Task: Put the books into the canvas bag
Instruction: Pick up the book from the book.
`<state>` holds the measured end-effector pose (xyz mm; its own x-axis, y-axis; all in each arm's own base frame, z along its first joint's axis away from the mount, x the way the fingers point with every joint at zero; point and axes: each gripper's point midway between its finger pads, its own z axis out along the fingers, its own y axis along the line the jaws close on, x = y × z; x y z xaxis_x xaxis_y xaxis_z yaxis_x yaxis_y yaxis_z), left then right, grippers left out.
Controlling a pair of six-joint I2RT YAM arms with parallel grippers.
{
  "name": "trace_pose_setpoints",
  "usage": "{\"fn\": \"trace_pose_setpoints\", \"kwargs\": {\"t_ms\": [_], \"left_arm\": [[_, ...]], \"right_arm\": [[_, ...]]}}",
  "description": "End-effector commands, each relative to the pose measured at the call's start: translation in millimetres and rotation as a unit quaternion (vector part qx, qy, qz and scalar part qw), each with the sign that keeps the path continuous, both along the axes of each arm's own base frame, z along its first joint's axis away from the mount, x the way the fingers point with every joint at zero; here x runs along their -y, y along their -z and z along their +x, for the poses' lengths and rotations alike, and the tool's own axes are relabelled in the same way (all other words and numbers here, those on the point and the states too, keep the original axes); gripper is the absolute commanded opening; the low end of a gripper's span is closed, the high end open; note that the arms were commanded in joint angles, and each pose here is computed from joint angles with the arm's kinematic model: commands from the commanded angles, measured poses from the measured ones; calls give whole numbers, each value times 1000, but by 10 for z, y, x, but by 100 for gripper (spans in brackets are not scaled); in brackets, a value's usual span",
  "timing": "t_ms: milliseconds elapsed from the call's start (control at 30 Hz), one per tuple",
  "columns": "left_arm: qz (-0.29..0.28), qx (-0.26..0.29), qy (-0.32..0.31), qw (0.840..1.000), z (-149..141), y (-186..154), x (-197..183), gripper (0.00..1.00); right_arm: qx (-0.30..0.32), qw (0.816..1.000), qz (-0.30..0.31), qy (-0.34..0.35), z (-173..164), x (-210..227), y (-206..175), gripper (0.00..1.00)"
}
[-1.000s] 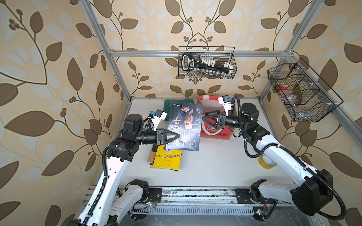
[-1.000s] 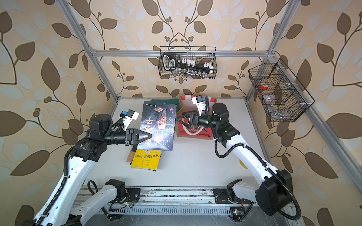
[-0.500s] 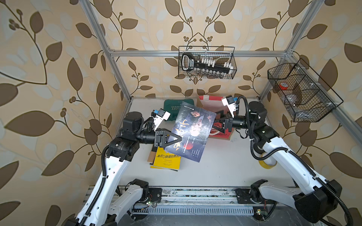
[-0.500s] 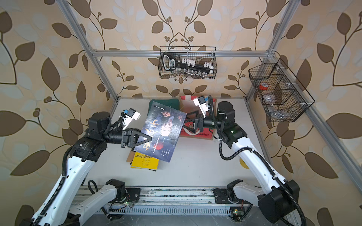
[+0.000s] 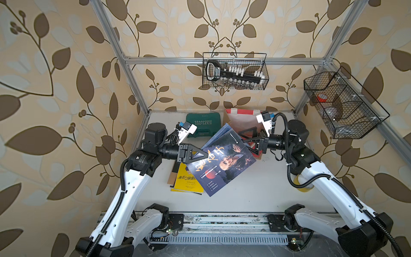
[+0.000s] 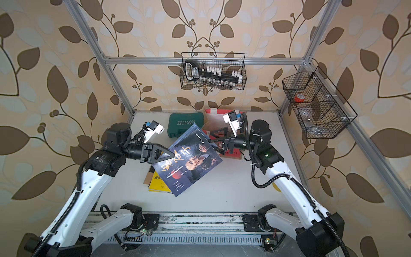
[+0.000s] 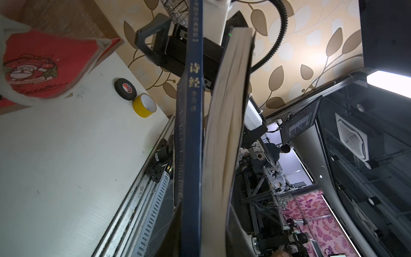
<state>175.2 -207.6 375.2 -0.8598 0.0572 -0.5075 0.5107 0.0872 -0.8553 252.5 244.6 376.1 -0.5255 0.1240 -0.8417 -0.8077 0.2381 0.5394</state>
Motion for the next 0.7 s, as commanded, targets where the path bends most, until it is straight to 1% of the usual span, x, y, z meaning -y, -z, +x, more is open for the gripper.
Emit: {"fn": "trace_pose_setpoints", "kwargs": {"t_ms": [0,33,100,167,333,367,433,533,667], "left_arm": [[7,-26,-90,996,518,122,-185,0],[3,-37,-89,995,557,161,-192,0],[12,-39,-90,995,567,223,-196,0],[28,-25,-108,993,569,246,-222,0],[56,5,-148,987,542,286,-298,0],[57,5,-150,987,539,294,-302,0],[58,0,-154,986,547,332,-324,0],[60,0,-171,983,573,352,-370,0],[37,11,-149,988,531,267,-333,0]], "right_arm": [[-4,1000,-5,12,-59,40,126,99],[-8,1000,-7,22,-34,68,163,99],[-14,999,-11,39,18,124,222,99],[-22,999,-14,48,58,154,268,99],[-38,998,-12,41,90,135,364,99],[-42,998,-7,37,83,128,369,99],[-46,998,-6,52,121,148,391,99],[-39,998,5,57,105,174,343,99],[-34,997,10,75,126,232,308,99]]}}
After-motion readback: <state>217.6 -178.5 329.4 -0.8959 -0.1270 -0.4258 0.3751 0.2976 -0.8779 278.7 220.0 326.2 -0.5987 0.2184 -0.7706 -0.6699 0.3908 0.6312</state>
